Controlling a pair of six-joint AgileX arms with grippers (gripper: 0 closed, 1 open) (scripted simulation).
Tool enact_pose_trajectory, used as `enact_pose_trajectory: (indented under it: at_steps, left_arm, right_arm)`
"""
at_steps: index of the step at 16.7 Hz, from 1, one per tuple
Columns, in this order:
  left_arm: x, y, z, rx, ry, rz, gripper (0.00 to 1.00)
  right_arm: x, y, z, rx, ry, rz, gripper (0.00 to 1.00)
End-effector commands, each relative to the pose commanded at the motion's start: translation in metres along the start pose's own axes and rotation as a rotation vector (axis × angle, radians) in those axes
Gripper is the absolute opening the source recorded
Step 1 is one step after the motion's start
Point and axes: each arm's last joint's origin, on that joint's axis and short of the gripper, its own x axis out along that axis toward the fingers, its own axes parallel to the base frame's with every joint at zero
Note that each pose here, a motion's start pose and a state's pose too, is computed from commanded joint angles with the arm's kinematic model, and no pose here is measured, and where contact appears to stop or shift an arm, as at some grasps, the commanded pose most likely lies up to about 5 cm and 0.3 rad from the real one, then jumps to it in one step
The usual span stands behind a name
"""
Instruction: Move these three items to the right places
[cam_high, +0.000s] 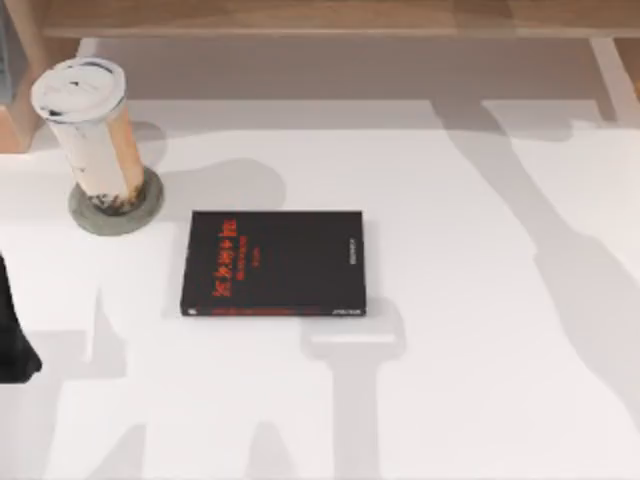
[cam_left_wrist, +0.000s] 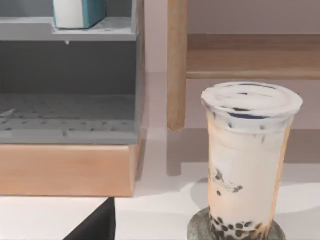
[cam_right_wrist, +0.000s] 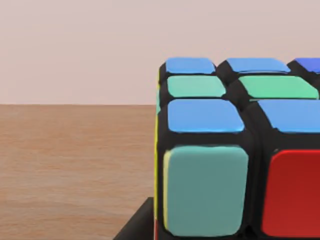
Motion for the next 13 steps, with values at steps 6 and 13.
enact_pose_trajectory:
  at_steps: [6,13]
  left_arm:
    - [0.0000,0.0000,0.0000,0.000,0.000,0.000,1.00]
    - [0.0000,0.0000,0.0000,0.000,0.000,0.000,1.00]
  right_arm:
    - [0.0000,0.0000,0.0000,0.000,0.000,0.000,0.75]
    - [0.0000,0.0000,0.0000,0.000,0.000,0.000,1.00]
